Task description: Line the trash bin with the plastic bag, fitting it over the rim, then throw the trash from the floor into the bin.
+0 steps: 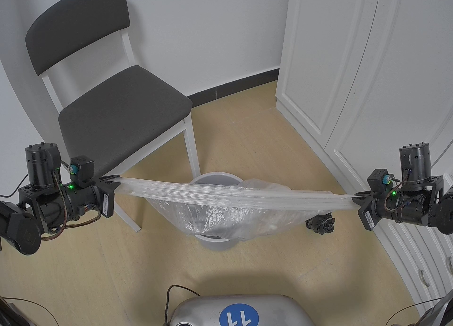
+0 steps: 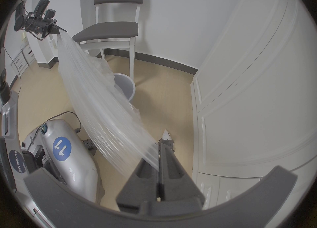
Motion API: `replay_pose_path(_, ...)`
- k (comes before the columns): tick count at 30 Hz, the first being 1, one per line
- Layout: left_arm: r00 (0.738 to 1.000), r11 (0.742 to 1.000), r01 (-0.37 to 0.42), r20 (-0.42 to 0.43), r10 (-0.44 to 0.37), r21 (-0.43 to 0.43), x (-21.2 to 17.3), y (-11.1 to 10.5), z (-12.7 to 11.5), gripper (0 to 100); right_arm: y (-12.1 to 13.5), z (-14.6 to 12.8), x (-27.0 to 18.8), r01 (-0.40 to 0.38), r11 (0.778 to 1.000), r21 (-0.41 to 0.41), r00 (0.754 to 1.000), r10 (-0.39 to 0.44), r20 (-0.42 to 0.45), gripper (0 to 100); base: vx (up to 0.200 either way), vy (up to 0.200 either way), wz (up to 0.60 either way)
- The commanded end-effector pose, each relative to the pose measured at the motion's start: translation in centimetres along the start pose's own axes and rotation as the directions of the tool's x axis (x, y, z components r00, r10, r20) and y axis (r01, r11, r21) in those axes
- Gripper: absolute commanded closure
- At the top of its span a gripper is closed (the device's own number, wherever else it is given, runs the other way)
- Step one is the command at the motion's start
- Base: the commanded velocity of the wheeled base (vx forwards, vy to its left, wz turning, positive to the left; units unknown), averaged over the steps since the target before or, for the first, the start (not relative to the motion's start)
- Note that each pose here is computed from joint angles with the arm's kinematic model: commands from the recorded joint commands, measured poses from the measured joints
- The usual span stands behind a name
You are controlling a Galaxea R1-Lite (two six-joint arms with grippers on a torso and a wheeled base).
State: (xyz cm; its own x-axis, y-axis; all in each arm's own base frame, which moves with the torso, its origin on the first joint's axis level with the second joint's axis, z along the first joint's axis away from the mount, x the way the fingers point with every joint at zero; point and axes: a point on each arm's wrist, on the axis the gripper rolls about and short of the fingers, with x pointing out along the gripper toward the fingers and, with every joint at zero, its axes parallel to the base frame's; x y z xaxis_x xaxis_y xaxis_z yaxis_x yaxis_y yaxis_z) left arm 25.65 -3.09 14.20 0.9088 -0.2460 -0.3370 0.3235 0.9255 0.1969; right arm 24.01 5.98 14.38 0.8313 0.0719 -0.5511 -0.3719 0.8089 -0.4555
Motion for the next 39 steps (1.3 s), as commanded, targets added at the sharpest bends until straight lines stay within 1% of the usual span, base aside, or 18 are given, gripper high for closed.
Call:
replay_pose_path(1, 1.0, 1.0, 0.018, 0.002, -0.018, 0.009, 0.3, -0.5, 0.1, 100, 0.0, 0.6, 0.3, 0.015, 1.0, 0.011, 0.999, -0.015, 0.036, 100, 0.0, 0.0, 0.0)
replay_pose_path(4, 0.998, 0.998, 0.057, 0.04, -0.058, 0.025, 0.8, -1.8, 0.5, 100, 0.5, 1.1, 1.0, 0.026, 0.999, 0.026, 0.995, -0.028, 0.099, 100, 0.0, 0.0, 0.0)
replay_pose_path(5, 0.998, 0.998, 0.057, 0.04, -0.058, 0.025, 0.8, -1.8, 0.5, 100, 0.5, 1.1, 1.0, 0.026, 0.999, 0.026, 0.995, -0.028, 0.099, 100, 0.0, 0.0, 0.0)
replay_pose_path(6, 0.994, 0.996, 0.079, 0.066, -0.082, 0.037, 1.1, -2.7, 0.4, 100, 1.1, 1.4, 1.6, 0.026, 0.999, 0.043, 0.989, -0.032, 0.144, 100, 0.0, 0.0, 0.0)
replay_pose_path(8, 0.992, 0.995, 0.094, 0.081, -0.098, 0.044, 1.2, -3.2, 0.4, 100, 1.4, 1.5, 2.0, 0.027, 0.998, 0.051, 0.985, -0.035, 0.167, 100, 0.0, 0.0, 0.0)
replay_pose_path(9, 0.988, 0.992, 0.115, 0.1, -0.12, 0.054, 1.4, -4.0, 0.3, 100, 1.8, 1.6, 2.7, 0.029, 0.998, 0.055, 0.98, -0.039, 0.197, 100, 0.0, 0.0, 0.0)
replay_pose_path(11, 0.983, 0.989, 0.136, 0.116, -0.142, 0.065, 1.7, -4.7, 0.2, 100, 2.2, 1.7, 3.1, 0.032, 0.998, 0.059, 0.972, -0.045, 0.232, 100, 0.0, 0.0, 0.0)
replay_pose_path(16, 0.974, 0.981, 0.178, 0.13, -0.187, 0.081, 2.4, -6.2, -0.2, 100, 3.6, 1.8, 4.1, 0.022, 0.998, 0.05, 0.956, -0.036, 0.292, 100, 0.0, 0.0, 0.0)
replay_pose_path(22, 0.962, 0.971, 0.221, 0.145, -0.233, 0.096, 2.8, -7.7, -0.4, 100, 5.2, 2.0, 5.3, 0.006, 0.999, 0.043, 0.94, -0.02, 0.34, 100, 0.0, 0.0, 0.0)
replay_pose_path(23, 0.962, 0.971, 0.221, 0.145, -0.233, 0.096, 2.8, -7.7, -0.4, 100, 5.2, 2.0, 5.3, 0.006, 0.999, 0.043, 0.94, -0.02, 0.34, 100, 0.0, 0.0, 0.0)
replay_pose_path(25, 0.952, 0.964, 0.253, 0.158, -0.263, 0.082, 3.0, -8.7, -0.4, 100, 6.2, 2.3, 5.9, -0.012, 0.999, 0.051, 0.929, -0.008, 0.371, 100, 0.0, 0.0, 0.0)
replay_pose_path(29, 0.931, 0.954, 0.296, 0.208, -0.299, 0.044, 3.2, -10.1, 0.0, 100, 7.1, 2.4, 6.7, -0.018, 0.998, 0.055, 0.913, -0.006, 0.408, 100, 0.0, 0.0, 0.0)
replay_pose_path(30, 0.93, 0.953, 0.301, 0.21, -0.303, 0.04, 3.2, -10.3, 0.0, 100, 7.3, 2.4, 6.8, -0.02, 0.998, 0.054, 0.91, -0.004, 0.414, 100, 0.0, 0.0, 0.0)
replay_pose_path(32, 0.923, 0.949, 0.316, 0.225, -0.313, 0.025, 3.5, -11.6, 0.0, 100, 8.1, 2.6, 7.3, -0.021, 0.998, 0.056, 0.898, -0.006, 0.441, 100, 0.0, 0.0, 0.0)
replay_pose_path(34, 0.922, 0.948, 0.317, 0.226, -0.314, 0.024, 3.5, -11.8, 0.0, 100, 8.1, 2.6, 7.4, -0.022, 0.998, 0.058, 0.895, -0.006, 0.445, 100, 0.0, 0.0, 0.0)
replay_pose_path(35, 0.921, 0.949, 0.314, 0.239, -0.307, 0.01, 4.0, -13.2, -0.1, 100, 8.9, 2.8, 7.9, -0.023, 0.998, 0.063, 0.876, -0.01, 0.483, 100, 0.0, 0.0, 0.0)
replay_pose_path(39, 0.918, 0.948, 0.316, 0.259, -0.302, -0.016, 4.9, -15.0, -0.4, 100, 10.2, 3.5, 8.5, -0.024, 0.997, 0.078, 0.838, -0.022, 0.545, 100, 0.0, 0.0, 0.0)
